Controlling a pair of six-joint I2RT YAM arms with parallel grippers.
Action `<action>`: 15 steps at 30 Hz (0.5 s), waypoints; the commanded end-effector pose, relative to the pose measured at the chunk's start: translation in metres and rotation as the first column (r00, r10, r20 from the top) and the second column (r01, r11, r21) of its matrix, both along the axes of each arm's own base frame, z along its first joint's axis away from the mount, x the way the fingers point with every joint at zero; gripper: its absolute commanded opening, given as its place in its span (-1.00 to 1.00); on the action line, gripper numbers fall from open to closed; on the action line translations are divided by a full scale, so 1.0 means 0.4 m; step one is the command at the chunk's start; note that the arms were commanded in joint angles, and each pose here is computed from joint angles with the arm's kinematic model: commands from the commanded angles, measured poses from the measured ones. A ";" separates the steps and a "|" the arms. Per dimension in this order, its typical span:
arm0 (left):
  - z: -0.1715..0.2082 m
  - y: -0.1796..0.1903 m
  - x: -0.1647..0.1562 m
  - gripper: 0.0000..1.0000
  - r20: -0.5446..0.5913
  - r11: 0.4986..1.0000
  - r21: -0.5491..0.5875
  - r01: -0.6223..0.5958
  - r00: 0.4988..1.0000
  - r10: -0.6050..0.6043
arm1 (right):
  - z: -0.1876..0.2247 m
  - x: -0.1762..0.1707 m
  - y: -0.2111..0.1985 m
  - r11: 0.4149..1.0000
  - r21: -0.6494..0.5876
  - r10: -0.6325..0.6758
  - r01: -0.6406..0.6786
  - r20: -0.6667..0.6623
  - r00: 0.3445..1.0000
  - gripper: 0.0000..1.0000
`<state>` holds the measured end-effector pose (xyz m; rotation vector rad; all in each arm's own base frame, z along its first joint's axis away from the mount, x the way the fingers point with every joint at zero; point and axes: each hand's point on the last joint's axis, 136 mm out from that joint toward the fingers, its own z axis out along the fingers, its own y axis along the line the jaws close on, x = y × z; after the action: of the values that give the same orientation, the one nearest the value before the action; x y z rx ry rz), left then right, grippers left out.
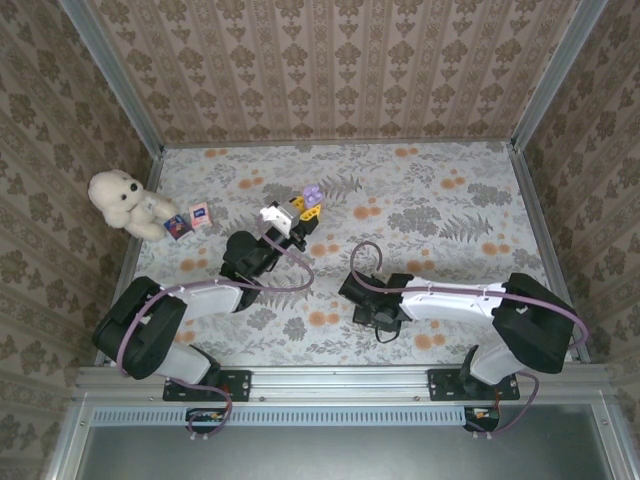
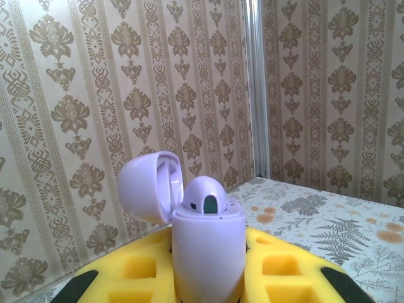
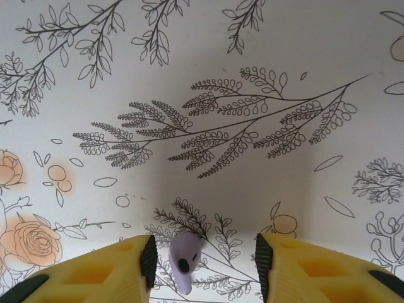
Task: Insert wireless bluetooth earbuds into charging case
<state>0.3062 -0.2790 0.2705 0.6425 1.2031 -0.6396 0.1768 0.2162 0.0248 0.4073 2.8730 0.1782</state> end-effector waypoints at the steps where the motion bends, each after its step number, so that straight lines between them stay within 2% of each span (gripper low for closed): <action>1: 0.036 0.021 -0.009 -1.00 0.030 0.999 -0.042 -0.010 0.999 0.012 | 0.003 0.010 0.011 1.000 -0.014 -0.015 0.015 0.014 1.000 -0.04; 15: 0.029 0.027 -0.008 -1.00 0.023 0.999 -0.039 -0.011 1.000 0.012 | -0.030 -0.004 0.040 0.999 -0.050 0.015 -0.016 -0.020 1.000 -0.18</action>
<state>0.3065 -0.2759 0.2668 0.6408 1.2126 -0.6339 0.1742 0.2286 0.0150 0.3740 2.8992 0.1269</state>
